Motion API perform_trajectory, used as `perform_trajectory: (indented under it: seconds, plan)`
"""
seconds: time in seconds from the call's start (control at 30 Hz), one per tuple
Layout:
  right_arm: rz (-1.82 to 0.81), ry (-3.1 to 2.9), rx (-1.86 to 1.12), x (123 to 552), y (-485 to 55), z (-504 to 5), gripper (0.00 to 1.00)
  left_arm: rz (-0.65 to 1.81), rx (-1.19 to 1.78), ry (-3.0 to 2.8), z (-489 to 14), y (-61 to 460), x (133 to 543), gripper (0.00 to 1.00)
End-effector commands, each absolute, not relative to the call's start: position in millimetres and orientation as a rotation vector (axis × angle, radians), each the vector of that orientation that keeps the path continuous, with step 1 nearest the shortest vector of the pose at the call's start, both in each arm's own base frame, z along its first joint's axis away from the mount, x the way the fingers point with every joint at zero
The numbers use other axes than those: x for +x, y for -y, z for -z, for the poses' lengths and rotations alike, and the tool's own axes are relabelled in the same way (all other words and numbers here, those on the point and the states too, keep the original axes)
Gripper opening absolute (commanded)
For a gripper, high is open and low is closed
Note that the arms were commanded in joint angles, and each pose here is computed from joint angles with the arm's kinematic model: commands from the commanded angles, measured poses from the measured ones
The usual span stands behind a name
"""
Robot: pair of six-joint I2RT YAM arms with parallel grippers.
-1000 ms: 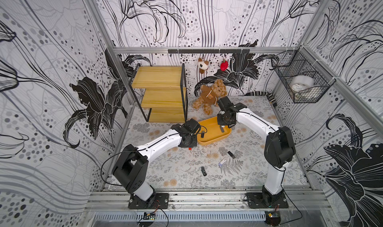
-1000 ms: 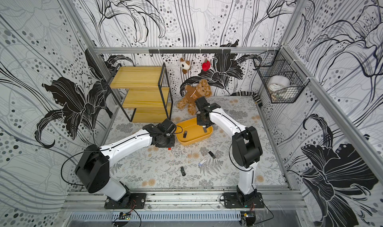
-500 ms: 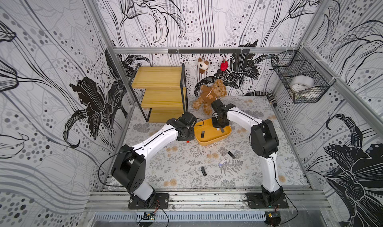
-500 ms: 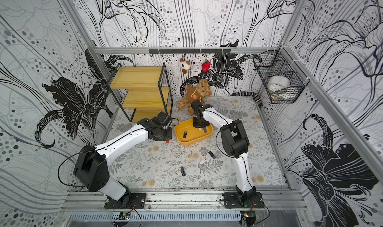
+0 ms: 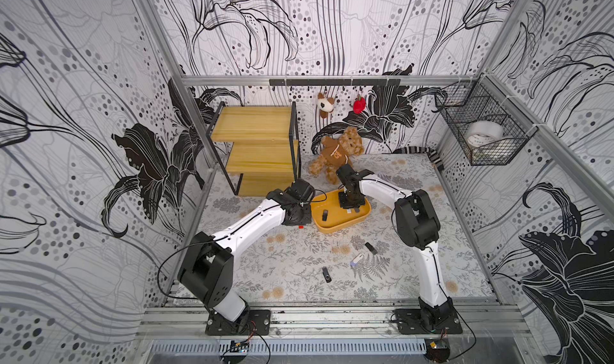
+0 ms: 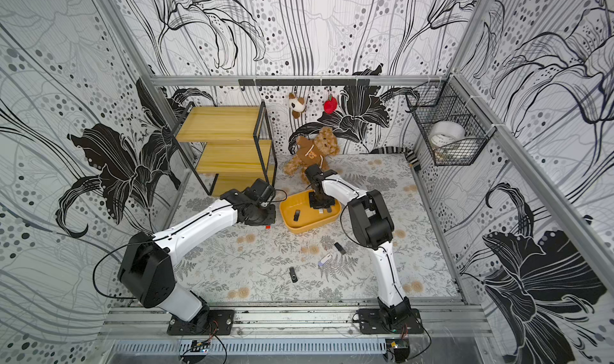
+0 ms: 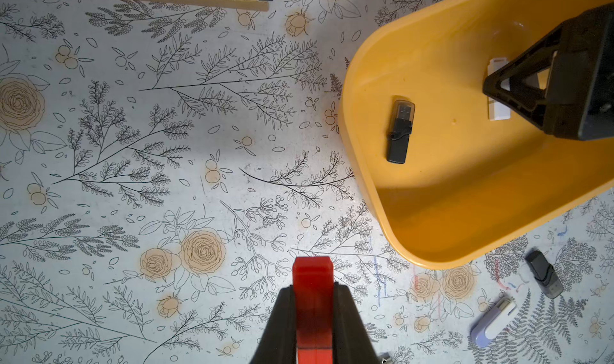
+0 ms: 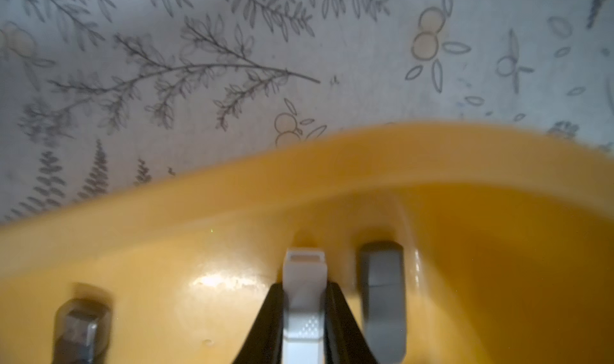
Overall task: Put the usb flash drive into the storage box
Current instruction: Place the USB flash in the storage box.
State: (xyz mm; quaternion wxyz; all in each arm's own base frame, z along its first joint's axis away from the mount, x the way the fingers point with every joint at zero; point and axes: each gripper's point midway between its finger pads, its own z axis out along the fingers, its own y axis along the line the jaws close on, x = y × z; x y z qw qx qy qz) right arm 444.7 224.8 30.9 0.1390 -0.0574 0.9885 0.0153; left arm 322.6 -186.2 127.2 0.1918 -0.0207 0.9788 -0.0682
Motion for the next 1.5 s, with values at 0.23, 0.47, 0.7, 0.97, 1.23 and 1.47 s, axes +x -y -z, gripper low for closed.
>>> perform_trajectory:
  seconds: [0.23, 0.47, 0.7, 0.97, 1.23, 1.47]
  plan:
    - [0.012, -2.873, -0.213, 446, -223, -22, 0.27, 0.237, -0.045, -2.713, -141, 192, 331, 0.0]
    - [0.008, -2.859, -0.201, 448, -223, -26, 0.4, 0.244, -0.042, -2.685, -154, 199, 344, 0.0]
    - [-0.066, -2.676, -0.121, 463, -224, -106, 0.42, 0.291, -0.017, -2.629, -166, 214, 364, 0.0]
    - [0.054, -2.601, 0.022, 436, -175, -160, 0.55, 0.346, 0.066, -2.618, -158, 258, 396, 0.0]
    - [0.112, -2.624, 0.237, 375, -101, -151, 0.64, 0.41, 0.154, -2.639, -135, 311, 413, 0.0]
    - [0.152, -2.693, 0.328, 336, -80, -121, 0.69, 0.416, 0.197, -2.67, -99, 335, 425, 0.0]
